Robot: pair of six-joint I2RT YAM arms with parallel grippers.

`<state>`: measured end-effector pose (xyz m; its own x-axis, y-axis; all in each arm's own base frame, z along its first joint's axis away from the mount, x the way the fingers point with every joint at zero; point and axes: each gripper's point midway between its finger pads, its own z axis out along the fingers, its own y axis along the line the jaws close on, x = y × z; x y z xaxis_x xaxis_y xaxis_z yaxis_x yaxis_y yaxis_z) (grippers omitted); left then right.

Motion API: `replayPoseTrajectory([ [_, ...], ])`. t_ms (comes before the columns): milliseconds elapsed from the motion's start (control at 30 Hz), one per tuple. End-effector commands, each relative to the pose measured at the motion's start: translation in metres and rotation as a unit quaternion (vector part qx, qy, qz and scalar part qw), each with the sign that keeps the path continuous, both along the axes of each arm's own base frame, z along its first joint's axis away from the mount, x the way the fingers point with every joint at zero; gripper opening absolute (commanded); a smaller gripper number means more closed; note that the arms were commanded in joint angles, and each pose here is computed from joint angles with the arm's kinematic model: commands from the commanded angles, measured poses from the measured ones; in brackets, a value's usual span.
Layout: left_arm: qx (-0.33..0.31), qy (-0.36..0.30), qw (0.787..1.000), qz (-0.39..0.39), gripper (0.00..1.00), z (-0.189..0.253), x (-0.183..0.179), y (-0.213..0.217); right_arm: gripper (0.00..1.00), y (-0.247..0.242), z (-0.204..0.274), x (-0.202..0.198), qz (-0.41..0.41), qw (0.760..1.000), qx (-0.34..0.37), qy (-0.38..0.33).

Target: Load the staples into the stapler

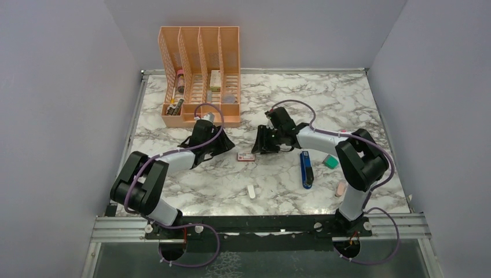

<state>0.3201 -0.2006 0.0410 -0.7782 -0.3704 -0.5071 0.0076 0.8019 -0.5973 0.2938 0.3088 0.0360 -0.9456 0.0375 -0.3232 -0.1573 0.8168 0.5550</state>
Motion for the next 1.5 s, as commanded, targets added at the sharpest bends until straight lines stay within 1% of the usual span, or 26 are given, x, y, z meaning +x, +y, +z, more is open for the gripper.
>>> replayPoseTrajectory([
  [0,0.016,-0.014,0.999,0.039,0.53,0.014,0.001,0.015,0.53,-0.010,0.034,0.018,0.051,0.992,-0.037,-0.112],
  [67,0.008,-0.017,0.999,0.040,0.53,0.020,-0.003,0.016,0.60,-0.006,0.050,0.020,0.105,0.981,-0.028,-0.163],
  [133,-0.001,-0.015,0.999,0.039,0.53,0.023,-0.010,0.016,0.64,0.000,0.060,0.019,0.161,0.965,-0.017,-0.208],
  [233,-0.018,-0.012,0.999,0.031,0.51,0.027,-0.020,0.013,0.70,0.001,0.060,0.020,0.216,0.942,-0.023,-0.256],
  [367,-0.040,-0.008,0.999,0.008,0.50,0.032,-0.032,0.007,0.71,0.008,0.064,0.016,0.279,0.901,-0.002,-0.332],
  [467,-0.046,-0.012,0.999,0.001,0.50,0.035,-0.035,0.005,0.71,0.017,0.068,0.010,0.324,0.877,0.020,-0.353],
  [500,-0.047,-0.015,0.999,0.000,0.50,0.036,-0.035,0.005,0.71,0.019,0.066,0.009,0.340,0.869,0.021,-0.360],
  [567,-0.054,-0.022,0.998,-0.006,0.51,0.038,-0.033,0.002,0.71,0.024,0.058,0.008,0.383,0.843,0.011,-0.378],
  [633,-0.068,-0.024,0.997,-0.017,0.53,0.039,-0.032,-0.004,0.70,0.027,0.047,0.008,0.410,0.826,-0.006,-0.386],
  [733,-0.080,-0.020,0.996,-0.028,0.55,0.036,-0.031,-0.011,0.70,0.030,0.034,0.012,0.430,0.815,-0.025,-0.388],
  [800,-0.081,-0.016,0.996,-0.024,0.56,0.032,-0.030,-0.010,0.70,0.030,0.025,0.007,0.447,0.812,-0.027,-0.375],
  [900,-0.080,-0.014,0.997,-0.017,0.57,0.025,-0.031,-0.009,0.70,0.032,0.015,0.000,0.468,0.799,-0.027,-0.377],
  [1033,-0.083,-0.019,0.996,-0.025,0.52,0.024,-0.029,-0.012,0.70,0.032,-0.004,-0.007,0.498,0.777,-0.043,-0.383],
  [1167,-0.077,-0.023,0.996,-0.048,0.49,0.020,-0.028,-0.016,0.70,0.031,-0.018,-0.007,0.514,0.768,-0.047,-0.379],
  [1267,-0.074,-0.013,0.995,-0.059,0.47,0.012,-0.028,-0.019,0.69,0.035,-0.022,-0.010,0.530,0.761,-0.036,-0.373],
  [1300,-0.074,-0.009,0.995,-0.060,0.46,0.009,-0.027,-0.020,0.68,0.036,-0.022,-0.011,0.535,0.759,-0.033,-0.370],
  [1333,-0.078,-0.004,0.995,-0.065,0.45,0.005,-0.026,-0.023,0.66,0.037,-0.024,-0.011,0.545,0.754,-0.033,-0.366],
  [1467,-0.089,-0.005,0.993,-0.073,0.42,0.007,-0.024,-0.028,0.54,0.034,-0.028,-0.014,0.559,0.752,-0.035,-0.349],
])
